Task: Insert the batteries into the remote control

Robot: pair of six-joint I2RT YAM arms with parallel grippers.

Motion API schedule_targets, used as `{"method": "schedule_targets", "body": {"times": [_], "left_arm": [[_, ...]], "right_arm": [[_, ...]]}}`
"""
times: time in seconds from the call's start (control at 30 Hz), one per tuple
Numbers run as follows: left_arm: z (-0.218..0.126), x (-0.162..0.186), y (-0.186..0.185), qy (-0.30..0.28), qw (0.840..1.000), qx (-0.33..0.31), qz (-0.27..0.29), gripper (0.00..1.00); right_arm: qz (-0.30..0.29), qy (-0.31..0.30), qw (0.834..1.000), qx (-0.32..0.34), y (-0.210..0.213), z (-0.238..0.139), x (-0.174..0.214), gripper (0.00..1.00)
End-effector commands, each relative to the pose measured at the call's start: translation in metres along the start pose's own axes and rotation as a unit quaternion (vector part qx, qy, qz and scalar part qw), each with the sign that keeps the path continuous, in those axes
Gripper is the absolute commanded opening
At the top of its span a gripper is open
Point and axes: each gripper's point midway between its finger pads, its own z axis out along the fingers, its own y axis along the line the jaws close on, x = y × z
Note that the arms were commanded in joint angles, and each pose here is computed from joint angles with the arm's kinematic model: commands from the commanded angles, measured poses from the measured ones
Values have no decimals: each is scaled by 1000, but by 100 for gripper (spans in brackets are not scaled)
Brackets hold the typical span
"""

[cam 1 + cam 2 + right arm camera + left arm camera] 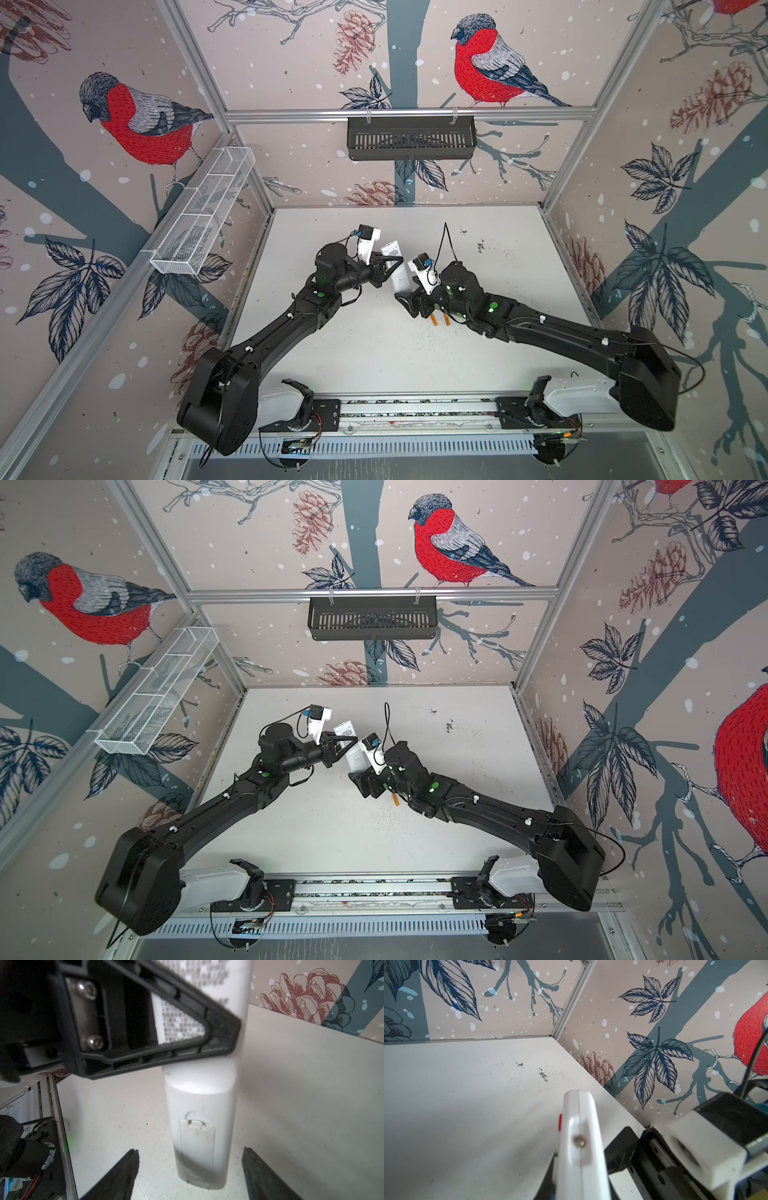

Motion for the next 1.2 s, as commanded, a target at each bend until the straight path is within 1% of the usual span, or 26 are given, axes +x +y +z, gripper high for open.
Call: {"method": "schedule_targets", "body": {"times": [0.0,0.1,0.2,0.33,0.43,0.57,0.7,0.87,1.17], "left_arm": [[-6,-13,4,-52,999,-11,-3,0],[-14,-7,7,-85,996,-11,-18,0],[-22,-1,13,-119,992,-18,-34,0],[-32,11,27,-149,986,-43,-55,0],[-40,19,35,-165,982,-59,-69,0],[-51,21,43,-193,975,-81,-75,0],[-60,23,49,-207,970,-102,-76,0],[-65,25,51,-219,966,-109,-80,0],[-73,21,46,-242,962,-98,-85,0]], "right_arm": [[52,-22,998,-27,-4,-4,-8,90],[128,-21,991,-32,-23,-1,-10,95],[183,-8,982,-33,-34,7,-7,96],[223,16,975,-22,-41,22,3,98],[243,29,969,-32,-39,33,10,98],[260,38,964,-40,-36,44,17,98],[269,44,960,-58,-28,55,18,98],[268,57,959,-71,-16,70,18,98],[276,79,955,-79,-8,90,30,98]]}}
